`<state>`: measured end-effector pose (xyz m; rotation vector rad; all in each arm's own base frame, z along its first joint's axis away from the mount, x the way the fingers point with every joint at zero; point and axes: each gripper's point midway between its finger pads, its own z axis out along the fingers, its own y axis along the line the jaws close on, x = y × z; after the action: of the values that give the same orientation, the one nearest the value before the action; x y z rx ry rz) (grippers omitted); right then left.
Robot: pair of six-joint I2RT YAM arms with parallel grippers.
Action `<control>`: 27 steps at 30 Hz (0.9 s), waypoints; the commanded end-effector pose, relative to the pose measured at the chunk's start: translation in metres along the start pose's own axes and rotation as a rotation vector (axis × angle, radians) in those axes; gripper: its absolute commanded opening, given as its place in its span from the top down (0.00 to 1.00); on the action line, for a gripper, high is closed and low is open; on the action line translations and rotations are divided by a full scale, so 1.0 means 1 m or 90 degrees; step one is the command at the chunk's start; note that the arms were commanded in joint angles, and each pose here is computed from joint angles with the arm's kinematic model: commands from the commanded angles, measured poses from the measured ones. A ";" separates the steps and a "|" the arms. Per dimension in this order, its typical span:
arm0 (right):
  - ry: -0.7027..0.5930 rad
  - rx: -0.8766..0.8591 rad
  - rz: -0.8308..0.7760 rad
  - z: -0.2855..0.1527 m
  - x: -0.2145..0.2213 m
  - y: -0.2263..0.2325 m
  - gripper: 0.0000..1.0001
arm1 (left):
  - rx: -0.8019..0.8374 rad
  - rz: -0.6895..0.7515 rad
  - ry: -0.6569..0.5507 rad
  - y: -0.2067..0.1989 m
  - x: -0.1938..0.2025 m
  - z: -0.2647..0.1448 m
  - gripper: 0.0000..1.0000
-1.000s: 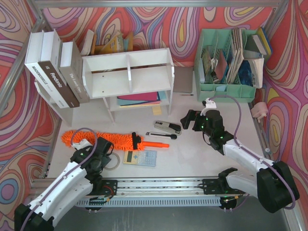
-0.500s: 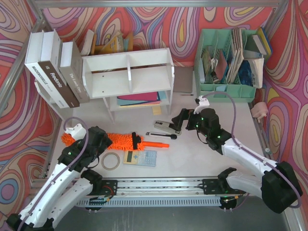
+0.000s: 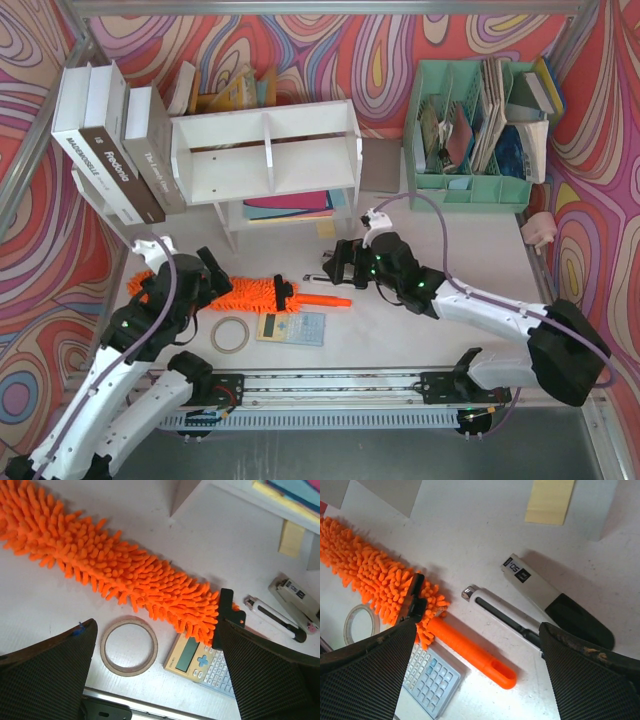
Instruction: Dust the bookshelf with a duster
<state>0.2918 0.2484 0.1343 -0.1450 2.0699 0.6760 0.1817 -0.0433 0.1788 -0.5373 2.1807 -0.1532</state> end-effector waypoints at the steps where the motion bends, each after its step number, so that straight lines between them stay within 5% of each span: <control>1: -0.018 0.021 0.012 0.007 -0.011 0.013 0.02 | 0.027 0.065 -0.012 -0.007 -0.021 -0.018 0.02; 17: 0.050 0.047 0.038 0.033 0.013 0.047 0.15 | 0.090 0.108 -0.011 -0.017 -0.023 -0.031 0.02; 27: 0.105 0.047 0.021 0.061 0.040 0.077 0.42 | 0.097 0.117 0.007 -0.022 -0.017 -0.027 0.02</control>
<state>0.2856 0.3424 0.1132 -0.1502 2.2273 0.6542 0.1774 -0.0558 0.2209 -0.2763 2.1806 -0.2219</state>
